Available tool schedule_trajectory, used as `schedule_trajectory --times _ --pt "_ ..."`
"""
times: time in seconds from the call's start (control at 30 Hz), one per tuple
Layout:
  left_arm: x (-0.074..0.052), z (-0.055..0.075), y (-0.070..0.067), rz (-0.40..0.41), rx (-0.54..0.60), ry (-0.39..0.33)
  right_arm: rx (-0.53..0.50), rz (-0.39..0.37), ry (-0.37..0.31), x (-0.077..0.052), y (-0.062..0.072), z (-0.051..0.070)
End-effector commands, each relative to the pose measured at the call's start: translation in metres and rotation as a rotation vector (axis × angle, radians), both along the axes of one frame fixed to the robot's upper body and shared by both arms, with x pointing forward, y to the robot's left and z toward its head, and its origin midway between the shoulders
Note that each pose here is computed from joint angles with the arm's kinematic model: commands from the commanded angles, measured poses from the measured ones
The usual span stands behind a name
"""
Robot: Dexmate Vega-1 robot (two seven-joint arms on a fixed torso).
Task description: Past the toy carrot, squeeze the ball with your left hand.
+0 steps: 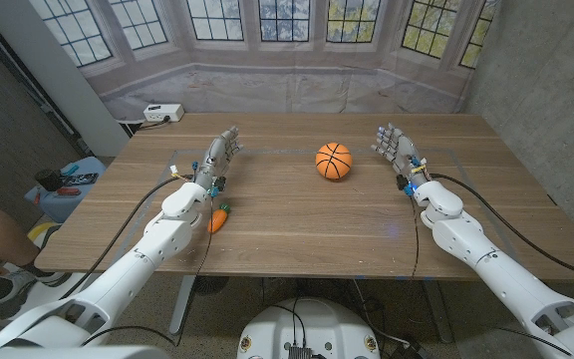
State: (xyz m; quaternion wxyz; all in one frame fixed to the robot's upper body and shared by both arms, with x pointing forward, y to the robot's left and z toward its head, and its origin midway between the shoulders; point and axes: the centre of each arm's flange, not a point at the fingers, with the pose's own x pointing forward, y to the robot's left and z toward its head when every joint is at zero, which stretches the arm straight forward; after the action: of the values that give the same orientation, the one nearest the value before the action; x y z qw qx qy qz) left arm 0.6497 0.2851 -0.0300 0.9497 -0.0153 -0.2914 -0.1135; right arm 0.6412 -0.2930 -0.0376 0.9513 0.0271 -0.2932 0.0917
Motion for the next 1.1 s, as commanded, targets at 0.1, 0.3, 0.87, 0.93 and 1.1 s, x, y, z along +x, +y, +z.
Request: schedule_trajectory --times 0.1,0.3,0.87,0.93,1.1 --pt "-0.005 0.000 -0.004 -0.023 0.035 -0.005 0.024 -0.016 -0.002 -0.020 0.002 -0.016" --pt "-0.008 0.010 -0.002 -0.019 0.061 -0.029 0.019 -0.017 -0.009 -0.018 0.005 -0.015" --pt "-0.009 0.031 -0.005 -0.038 0.118 -0.075 0.008 -0.032 -0.035 -0.021 0.010 -0.008" --pt "-0.010 0.033 -0.007 -0.041 0.125 -0.079 0.006 -0.033 -0.038 -0.021 0.010 -0.007" --pt "-0.011 0.036 -0.010 -0.046 0.144 -0.090 0.004 -0.037 -0.043 -0.022 0.011 -0.006"
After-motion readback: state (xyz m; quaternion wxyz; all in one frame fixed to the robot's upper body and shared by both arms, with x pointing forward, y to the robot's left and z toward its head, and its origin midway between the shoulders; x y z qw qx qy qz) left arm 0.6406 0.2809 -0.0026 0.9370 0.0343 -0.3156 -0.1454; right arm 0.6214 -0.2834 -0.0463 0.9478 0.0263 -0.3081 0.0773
